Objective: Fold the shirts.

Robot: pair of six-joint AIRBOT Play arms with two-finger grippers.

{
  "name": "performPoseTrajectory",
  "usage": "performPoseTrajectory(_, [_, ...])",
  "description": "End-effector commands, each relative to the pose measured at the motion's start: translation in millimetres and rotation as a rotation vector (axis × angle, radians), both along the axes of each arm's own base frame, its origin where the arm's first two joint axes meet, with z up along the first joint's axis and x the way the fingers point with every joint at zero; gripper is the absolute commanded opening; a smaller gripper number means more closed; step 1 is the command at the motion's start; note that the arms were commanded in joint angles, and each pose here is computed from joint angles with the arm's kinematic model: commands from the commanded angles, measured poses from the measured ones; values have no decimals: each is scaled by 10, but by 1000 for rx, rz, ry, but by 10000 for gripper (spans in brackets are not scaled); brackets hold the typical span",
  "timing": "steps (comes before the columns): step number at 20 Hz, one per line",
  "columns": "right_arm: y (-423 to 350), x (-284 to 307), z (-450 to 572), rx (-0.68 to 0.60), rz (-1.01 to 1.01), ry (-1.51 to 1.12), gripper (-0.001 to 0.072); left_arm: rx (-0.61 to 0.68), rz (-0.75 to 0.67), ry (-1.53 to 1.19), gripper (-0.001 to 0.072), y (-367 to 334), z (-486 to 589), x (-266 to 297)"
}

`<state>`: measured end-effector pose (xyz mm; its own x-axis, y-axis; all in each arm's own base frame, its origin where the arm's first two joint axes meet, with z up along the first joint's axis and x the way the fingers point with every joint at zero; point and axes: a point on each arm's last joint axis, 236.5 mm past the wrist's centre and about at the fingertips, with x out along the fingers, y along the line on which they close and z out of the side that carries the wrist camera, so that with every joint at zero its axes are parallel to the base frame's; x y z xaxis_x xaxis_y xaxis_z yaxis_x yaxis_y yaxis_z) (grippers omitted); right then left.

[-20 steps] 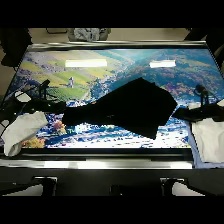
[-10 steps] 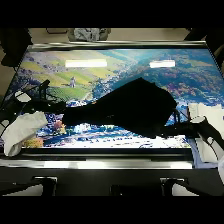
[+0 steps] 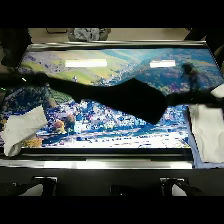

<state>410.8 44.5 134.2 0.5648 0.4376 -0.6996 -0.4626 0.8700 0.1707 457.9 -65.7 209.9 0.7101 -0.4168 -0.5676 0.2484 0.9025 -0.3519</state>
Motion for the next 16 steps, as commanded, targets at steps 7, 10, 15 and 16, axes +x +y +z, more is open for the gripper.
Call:
performPoseTrajectory(7, [-317, -2036, 4249, -366, -332, -1079, 41, -47, 452, -915, 24, 658, 3807, -2201])
performPoseTrajectory(10, [-311, -2031, 4136, -375, -319, -1033, 41, -43, 443, -959, 24, 593, 3900, -2439])
performPoseTrajectory(15, [-395, -1741, 3481, -412, -264, -756, 42, 58, 406, -786, 24, 575, 3447, -2251])
performPoseTrajectory(16, [-428, -1601, 3141, -419, -231, -615, 42, 69, 397, -700, 24, 588, 3213, -2120])
